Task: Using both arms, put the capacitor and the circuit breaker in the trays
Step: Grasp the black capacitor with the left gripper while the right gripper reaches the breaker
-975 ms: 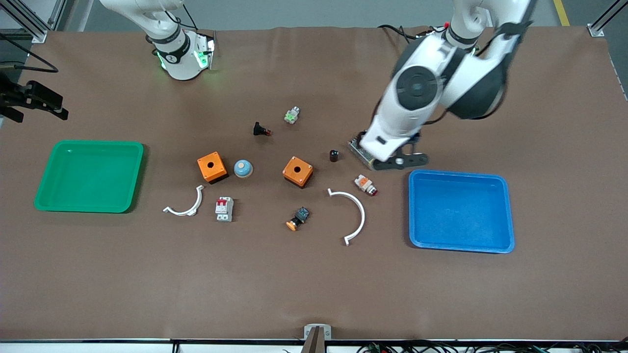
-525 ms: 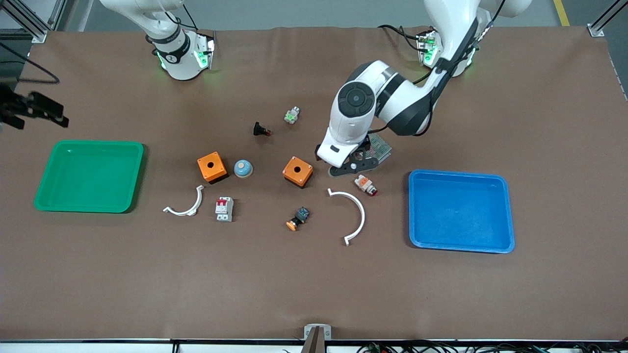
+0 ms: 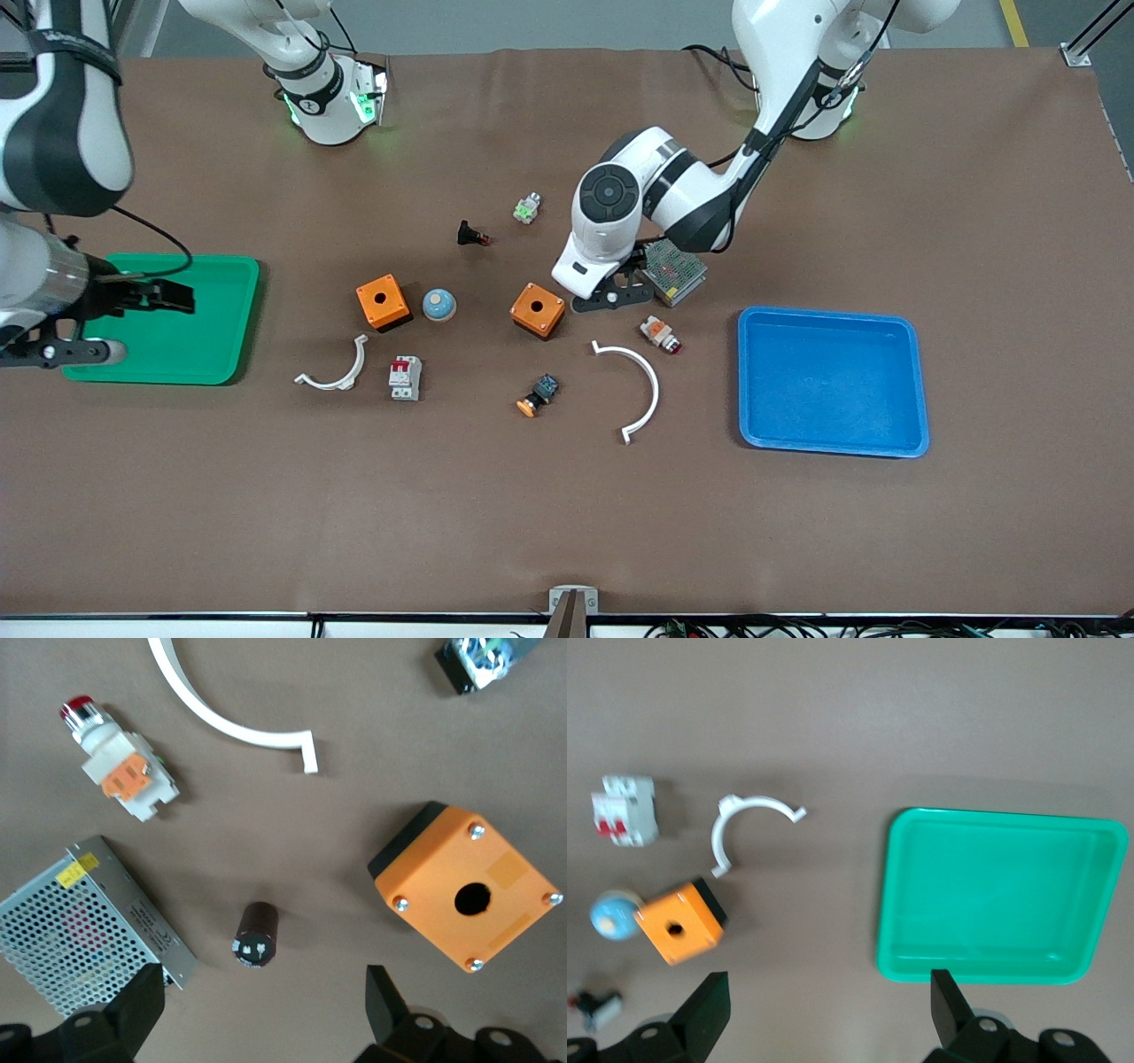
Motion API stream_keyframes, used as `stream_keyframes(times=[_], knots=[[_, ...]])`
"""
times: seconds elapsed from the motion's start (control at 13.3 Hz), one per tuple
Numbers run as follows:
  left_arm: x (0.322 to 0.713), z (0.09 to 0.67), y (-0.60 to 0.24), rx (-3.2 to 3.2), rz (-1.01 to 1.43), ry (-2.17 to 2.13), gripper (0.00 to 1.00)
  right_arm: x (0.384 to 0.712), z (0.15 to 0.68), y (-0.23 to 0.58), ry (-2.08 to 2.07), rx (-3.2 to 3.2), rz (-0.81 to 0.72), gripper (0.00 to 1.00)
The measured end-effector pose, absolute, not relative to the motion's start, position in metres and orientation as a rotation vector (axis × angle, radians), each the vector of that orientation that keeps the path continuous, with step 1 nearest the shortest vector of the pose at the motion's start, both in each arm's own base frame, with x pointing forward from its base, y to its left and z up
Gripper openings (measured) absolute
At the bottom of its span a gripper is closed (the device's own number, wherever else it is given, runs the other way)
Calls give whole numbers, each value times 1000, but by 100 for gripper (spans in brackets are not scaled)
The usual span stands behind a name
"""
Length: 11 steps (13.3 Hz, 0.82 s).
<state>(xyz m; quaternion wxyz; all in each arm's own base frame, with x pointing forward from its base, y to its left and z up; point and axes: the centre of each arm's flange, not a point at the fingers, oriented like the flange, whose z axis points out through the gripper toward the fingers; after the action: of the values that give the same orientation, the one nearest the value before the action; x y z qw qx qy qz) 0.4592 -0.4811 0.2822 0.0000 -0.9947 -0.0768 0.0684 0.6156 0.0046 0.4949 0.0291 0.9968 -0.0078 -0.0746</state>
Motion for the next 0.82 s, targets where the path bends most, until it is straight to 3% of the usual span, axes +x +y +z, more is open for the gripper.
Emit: stream_keyframes(times=[0.3, 0.6, 0.75, 0.82], knots=[[441, 255, -479, -3135, 207, -229, 100, 623, 448, 89, -107, 3127, -167, 100], [431, 234, -472, -3124, 220, -227, 96, 629, 362, 142, -139, 3137, -87, 100], [427, 227, -468, -3119, 225, -227, 84, 626, 323, 158, -159, 3167, -74, 100], [426, 225, -468, -3118, 227, -227, 84, 625, 308, 164, -168, 3181, -68, 100]])
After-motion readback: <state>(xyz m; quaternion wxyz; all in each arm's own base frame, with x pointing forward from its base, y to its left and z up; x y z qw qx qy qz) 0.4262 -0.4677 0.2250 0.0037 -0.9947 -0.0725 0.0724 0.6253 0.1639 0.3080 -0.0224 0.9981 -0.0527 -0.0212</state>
